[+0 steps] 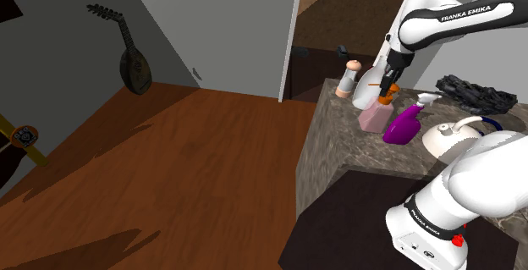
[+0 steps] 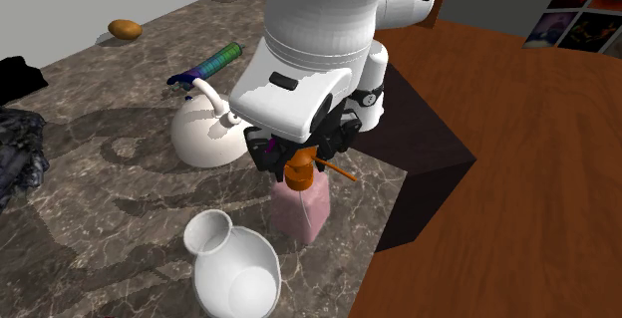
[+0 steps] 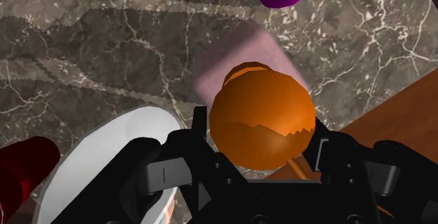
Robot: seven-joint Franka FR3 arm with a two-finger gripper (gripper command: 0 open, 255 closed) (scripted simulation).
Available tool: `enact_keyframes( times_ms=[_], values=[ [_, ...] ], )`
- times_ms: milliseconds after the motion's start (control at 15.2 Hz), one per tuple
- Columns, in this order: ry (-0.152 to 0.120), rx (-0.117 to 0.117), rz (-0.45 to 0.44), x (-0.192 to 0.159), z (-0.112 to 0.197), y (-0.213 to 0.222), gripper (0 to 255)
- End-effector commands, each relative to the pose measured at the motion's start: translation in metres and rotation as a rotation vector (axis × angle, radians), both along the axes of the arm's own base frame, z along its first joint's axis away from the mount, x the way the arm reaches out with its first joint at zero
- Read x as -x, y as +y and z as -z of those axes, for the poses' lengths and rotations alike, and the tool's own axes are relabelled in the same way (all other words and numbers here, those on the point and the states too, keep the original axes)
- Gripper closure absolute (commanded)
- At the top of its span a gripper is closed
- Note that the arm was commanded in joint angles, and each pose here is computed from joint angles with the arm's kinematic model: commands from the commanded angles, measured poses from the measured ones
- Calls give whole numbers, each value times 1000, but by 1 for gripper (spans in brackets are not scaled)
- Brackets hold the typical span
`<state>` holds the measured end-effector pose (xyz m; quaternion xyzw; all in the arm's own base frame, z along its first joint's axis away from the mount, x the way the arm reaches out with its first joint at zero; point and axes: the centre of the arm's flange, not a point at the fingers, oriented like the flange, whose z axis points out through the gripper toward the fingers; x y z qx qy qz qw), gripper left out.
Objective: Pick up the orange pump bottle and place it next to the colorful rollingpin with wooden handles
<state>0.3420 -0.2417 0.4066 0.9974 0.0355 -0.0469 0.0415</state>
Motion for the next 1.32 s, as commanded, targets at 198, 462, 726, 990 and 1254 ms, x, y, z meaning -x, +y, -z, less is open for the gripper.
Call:
enact_keyframes(
  times_ms=[198, 462, 726, 990, 1254],
  values=[
    [0, 0, 0, 0, -10, 0, 255],
    [0, 0, 0, 0, -31, 0, 255],
    [0, 0, 0, 0, -53, 0, 255],
    [0, 0, 0, 0, -74, 0, 255],
    [0, 0, 0, 0, -95, 0, 255]
  ],
)
